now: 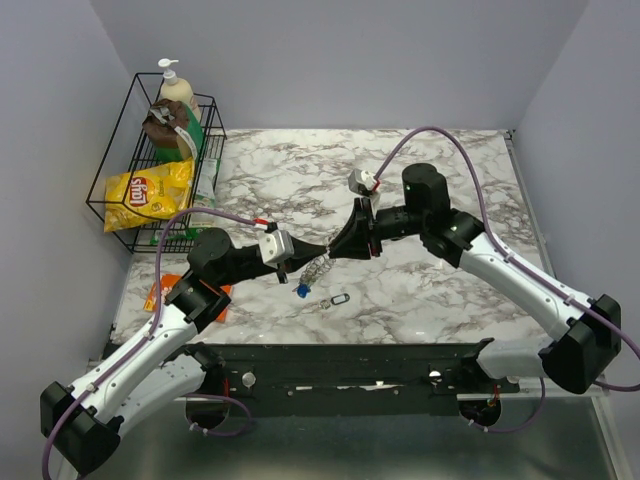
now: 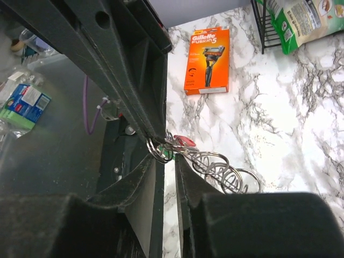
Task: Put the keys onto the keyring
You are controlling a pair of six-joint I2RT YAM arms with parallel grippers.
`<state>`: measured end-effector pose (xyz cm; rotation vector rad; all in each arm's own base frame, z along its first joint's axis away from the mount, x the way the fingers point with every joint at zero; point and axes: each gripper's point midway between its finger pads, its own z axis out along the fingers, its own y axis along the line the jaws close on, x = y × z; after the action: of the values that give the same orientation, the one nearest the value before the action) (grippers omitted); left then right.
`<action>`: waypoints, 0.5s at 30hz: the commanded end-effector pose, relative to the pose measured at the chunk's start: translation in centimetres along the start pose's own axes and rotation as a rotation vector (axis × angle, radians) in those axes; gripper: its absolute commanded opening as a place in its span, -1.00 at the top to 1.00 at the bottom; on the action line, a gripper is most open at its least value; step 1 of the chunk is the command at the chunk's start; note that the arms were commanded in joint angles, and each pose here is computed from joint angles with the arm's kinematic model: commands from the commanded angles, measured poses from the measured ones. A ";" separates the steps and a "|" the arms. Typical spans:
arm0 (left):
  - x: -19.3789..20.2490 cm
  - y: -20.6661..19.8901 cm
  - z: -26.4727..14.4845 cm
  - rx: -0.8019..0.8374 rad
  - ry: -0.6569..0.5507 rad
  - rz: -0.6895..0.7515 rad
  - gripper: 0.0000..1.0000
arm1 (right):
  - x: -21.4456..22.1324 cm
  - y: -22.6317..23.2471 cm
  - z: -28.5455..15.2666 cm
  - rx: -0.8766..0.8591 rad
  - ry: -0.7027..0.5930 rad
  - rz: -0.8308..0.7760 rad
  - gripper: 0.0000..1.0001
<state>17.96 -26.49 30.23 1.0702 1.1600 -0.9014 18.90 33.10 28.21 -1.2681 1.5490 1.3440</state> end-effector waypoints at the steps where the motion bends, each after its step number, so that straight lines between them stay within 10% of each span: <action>1: -1.9 -0.1 0.0 0.023 -0.042 0.049 1.00 | -2.1 1.1 -0.7 0.007 -0.055 -0.065 0.40; 9: -2.1 -0.1 0.2 0.025 -0.050 0.047 1.00 | -1.6 1.5 -0.2 -0.046 -0.041 -0.014 0.48; 15: -2.4 0.0 0.2 0.021 -0.060 0.051 1.00 | -1.0 1.4 0.3 -0.061 -0.022 0.009 0.99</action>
<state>17.92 -26.56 29.52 1.0859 1.1822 -0.9086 18.32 33.03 29.49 -1.2547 1.5214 1.3733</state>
